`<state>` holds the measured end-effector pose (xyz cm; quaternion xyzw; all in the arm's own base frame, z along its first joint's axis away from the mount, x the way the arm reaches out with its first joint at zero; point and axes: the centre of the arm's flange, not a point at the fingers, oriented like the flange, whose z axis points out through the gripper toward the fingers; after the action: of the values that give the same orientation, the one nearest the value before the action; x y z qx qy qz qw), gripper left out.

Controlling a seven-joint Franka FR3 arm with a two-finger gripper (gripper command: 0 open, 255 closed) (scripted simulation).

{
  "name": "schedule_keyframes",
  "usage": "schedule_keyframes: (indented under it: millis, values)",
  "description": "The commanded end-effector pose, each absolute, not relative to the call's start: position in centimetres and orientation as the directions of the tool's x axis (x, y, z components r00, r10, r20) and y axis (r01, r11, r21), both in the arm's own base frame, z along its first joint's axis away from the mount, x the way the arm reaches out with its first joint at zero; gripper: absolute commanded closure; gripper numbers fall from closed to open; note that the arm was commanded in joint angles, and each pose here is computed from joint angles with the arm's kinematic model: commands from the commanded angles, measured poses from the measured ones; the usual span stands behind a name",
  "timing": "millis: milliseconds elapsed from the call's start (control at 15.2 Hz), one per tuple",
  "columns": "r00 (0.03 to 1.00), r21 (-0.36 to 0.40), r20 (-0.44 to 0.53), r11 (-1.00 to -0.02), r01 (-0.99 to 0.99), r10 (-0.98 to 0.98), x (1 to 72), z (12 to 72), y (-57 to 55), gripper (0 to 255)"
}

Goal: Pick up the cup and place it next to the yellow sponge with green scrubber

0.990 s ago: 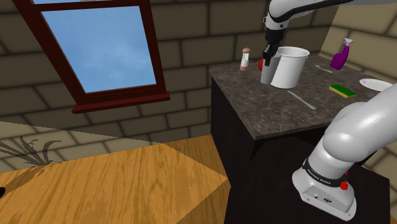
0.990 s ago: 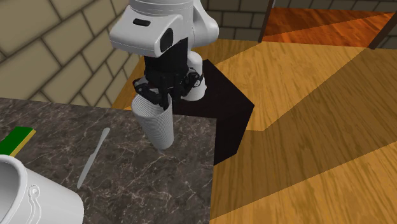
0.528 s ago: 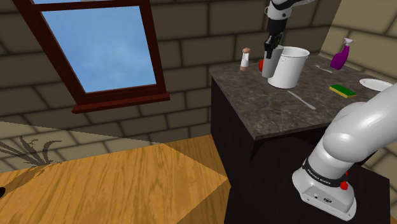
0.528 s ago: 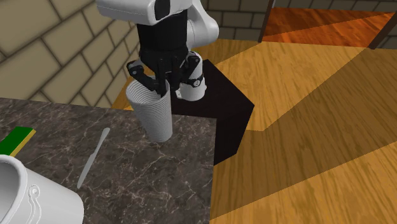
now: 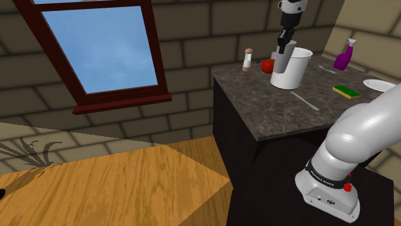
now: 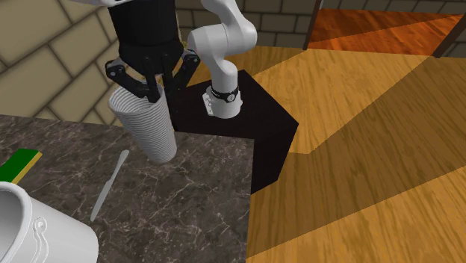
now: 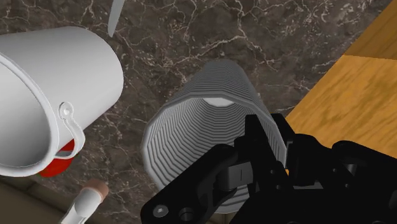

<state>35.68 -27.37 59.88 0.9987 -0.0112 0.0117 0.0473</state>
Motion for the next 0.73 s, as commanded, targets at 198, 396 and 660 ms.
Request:
schedule_keyframes:
  millis: [198, 396, 660]
  values:
    - [1.0, 0.095, 0.024, -0.995, -0.022, -0.02, 32.8, 60.0, -33.3, 255]
    - [1.0, 0.095, 0.024, -0.995, -0.022, -0.02, 31.0, 60.0, -36.8, 255]
    - [1.0, 0.095, 0.024, -0.995, -0.022, -0.02, 28.6, 60.0, -41.5, 255]
